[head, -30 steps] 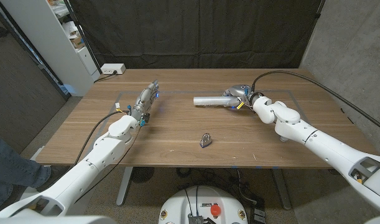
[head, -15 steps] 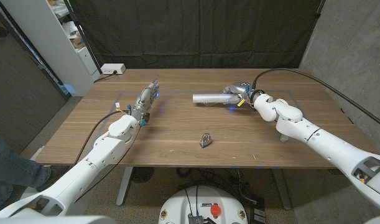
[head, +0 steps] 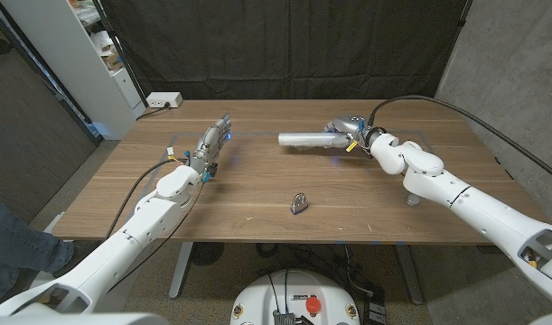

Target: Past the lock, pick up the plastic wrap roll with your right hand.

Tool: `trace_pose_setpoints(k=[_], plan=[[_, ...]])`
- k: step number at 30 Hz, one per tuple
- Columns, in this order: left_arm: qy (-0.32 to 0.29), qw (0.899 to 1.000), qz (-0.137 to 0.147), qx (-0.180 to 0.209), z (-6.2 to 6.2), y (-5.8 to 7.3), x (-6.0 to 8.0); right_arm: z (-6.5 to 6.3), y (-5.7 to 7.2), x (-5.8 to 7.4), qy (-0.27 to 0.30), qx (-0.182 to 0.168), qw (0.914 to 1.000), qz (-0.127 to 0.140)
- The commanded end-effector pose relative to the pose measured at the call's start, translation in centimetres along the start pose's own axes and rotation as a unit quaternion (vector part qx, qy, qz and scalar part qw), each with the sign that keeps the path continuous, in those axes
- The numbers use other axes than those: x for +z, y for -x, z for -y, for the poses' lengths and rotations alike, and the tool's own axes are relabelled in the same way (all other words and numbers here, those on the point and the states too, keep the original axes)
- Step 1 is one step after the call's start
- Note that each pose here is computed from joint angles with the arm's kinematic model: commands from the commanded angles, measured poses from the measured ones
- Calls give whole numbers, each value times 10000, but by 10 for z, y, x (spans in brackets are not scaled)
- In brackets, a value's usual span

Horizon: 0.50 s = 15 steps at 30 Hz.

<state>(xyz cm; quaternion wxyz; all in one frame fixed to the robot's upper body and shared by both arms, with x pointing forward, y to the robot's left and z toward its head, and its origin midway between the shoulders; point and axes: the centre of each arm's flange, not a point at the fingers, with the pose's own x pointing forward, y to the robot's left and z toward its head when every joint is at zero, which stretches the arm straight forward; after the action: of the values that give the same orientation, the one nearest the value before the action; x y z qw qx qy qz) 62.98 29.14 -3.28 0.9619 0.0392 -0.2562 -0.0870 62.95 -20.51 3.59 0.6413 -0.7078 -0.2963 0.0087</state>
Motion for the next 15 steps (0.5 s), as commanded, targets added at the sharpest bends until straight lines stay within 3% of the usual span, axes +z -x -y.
trace_pose_setpoints(k=[1, 15], plan=[[3, 10000, 8, -14, 2, 2, 0, 17, 9, 1, -12, -172, 9998, -21], [-5, 10000, -8, -16, 7, 2, -1, 35, 18, -1, -96, -472, 9988, 9]])
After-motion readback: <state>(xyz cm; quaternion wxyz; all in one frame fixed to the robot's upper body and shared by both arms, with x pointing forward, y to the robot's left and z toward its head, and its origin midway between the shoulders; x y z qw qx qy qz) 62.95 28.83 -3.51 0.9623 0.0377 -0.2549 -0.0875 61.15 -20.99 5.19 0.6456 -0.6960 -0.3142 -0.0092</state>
